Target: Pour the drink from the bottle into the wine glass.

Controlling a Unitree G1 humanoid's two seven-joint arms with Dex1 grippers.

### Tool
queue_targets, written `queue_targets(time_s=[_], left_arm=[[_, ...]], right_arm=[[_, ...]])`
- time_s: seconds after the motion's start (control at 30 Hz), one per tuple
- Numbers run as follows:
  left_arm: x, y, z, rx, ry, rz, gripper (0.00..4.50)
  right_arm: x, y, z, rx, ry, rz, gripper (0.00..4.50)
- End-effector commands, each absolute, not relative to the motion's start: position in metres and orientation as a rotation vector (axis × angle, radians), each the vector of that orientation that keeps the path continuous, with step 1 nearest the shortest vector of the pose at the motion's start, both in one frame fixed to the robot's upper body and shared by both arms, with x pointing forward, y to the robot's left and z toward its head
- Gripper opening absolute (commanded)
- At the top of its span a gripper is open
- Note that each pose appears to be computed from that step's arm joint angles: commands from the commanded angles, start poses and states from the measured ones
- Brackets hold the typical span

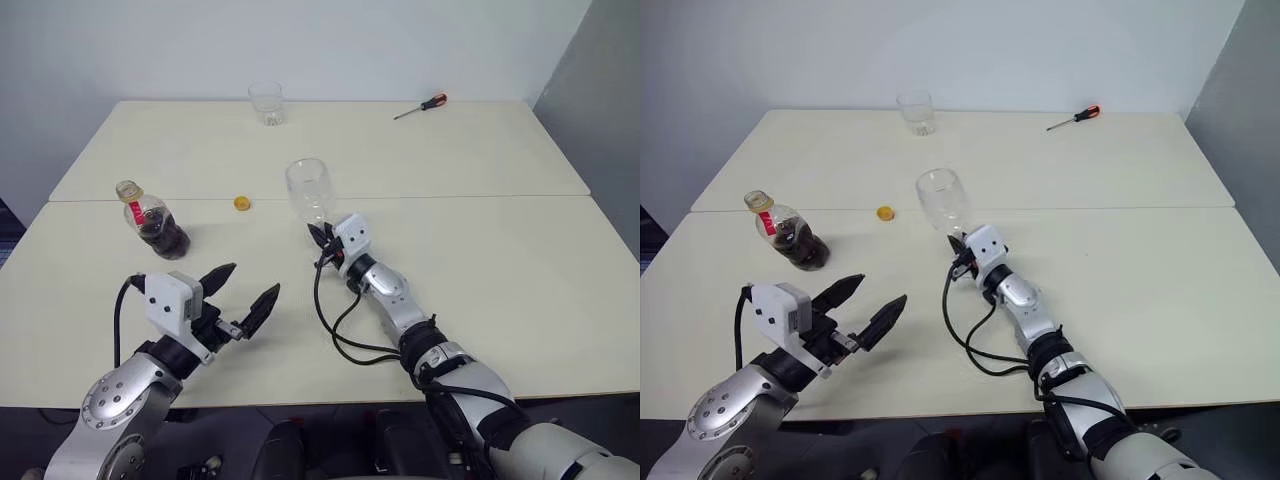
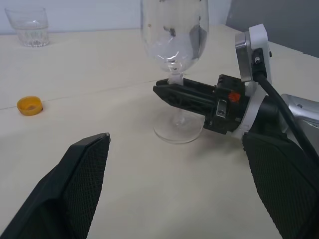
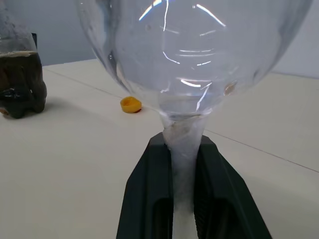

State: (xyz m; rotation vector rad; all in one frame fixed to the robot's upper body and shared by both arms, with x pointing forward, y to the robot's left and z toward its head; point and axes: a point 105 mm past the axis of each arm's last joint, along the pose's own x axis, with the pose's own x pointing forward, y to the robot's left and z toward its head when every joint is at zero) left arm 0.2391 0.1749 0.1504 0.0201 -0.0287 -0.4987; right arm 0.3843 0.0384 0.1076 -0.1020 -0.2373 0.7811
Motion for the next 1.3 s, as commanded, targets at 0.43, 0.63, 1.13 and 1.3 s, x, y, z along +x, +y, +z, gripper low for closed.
queue_targets(time_s=[0.43,0.63,1.13,1.3], left_arm=[[0.244,0.170,0.160,0.033,-0.059,-0.535,4.50],[0.244,0.169,0.160,0.032,-0.056,-0.541,4.50],[0.244,0.173,0.153,0.019,-0.039,-0.495,4.50],[0.248,0.178,0.140,0.043,-0.014,-0.423,4.50]], right_arm=[[0.364,0.054,0.056,-0.163,-0.032,0.835,4.24],[0.362,0.054,0.055,-0.167,-0.019,0.835,4.24],[0.342,-0.034,0.073,-0.093,-0.020,0.785,4.24],[0.312,-0.072,0.085,-0.136,-0.011,0.803,4.24]])
